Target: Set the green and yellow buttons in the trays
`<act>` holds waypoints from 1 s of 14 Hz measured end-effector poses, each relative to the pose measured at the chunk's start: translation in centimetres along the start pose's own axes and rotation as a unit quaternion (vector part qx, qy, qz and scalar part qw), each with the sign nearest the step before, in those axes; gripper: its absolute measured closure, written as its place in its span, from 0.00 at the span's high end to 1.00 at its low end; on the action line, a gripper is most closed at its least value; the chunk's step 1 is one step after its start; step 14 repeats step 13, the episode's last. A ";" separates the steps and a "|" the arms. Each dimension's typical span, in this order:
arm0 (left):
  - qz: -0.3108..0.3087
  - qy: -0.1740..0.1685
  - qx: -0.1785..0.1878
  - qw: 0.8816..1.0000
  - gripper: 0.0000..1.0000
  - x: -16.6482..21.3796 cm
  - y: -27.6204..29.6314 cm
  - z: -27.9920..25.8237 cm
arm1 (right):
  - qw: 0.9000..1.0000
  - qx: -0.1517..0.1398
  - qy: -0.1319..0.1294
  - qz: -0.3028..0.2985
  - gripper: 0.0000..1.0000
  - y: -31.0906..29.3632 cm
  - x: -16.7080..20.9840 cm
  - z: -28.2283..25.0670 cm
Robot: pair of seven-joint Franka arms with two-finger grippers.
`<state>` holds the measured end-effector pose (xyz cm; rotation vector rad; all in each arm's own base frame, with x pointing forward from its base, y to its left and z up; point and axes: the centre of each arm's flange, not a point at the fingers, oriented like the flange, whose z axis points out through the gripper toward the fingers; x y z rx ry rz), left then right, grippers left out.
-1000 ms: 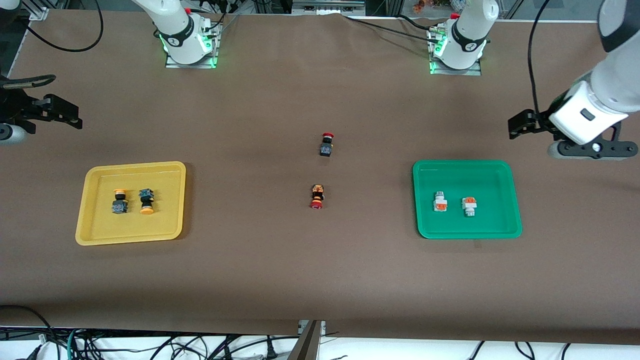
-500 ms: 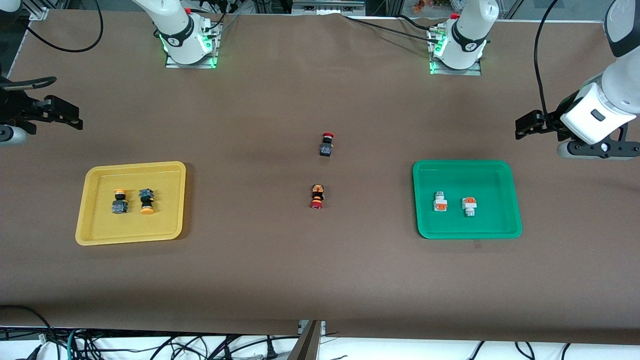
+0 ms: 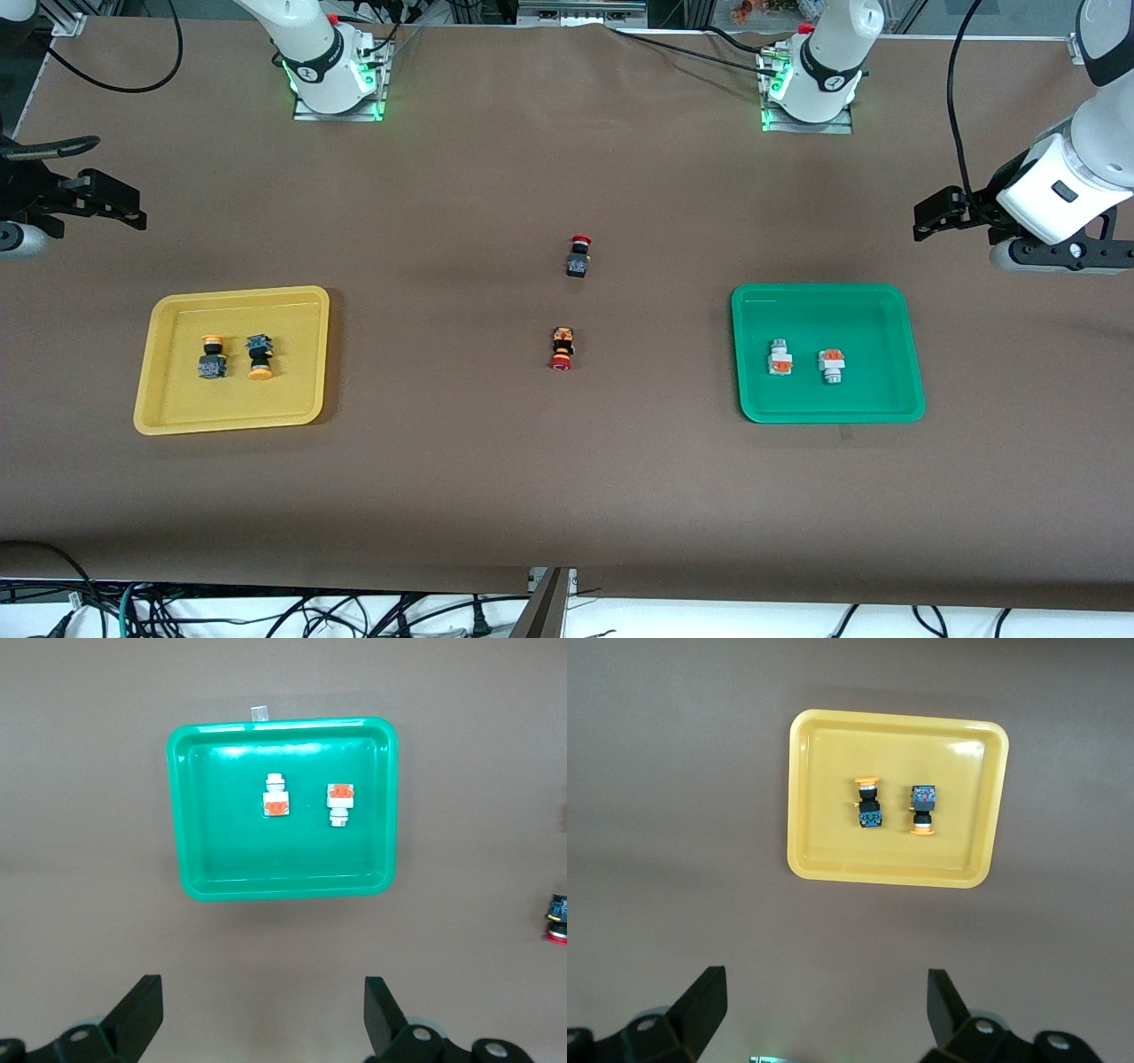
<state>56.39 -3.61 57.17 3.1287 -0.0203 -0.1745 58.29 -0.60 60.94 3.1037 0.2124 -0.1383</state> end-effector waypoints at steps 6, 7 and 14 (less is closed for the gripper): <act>-0.013 0.000 -0.002 1.000 1.00 0.0 -1.5 -0.1 | 1.000 0.000 0.000 0.000 1.00 0.0 0.0 0.0; -0.014 0.000 -0.002 1.000 1.00 -0.1 -1.6 -0.2 | 1.000 0.000 0.000 0.000 1.00 0.0 0.0 0.0; -0.013 0.000 -0.002 1.000 1.00 -0.2 -1.8 -0.3 | 1.000 0.000 0.000 0.000 1.00 0.0 0.0 0.0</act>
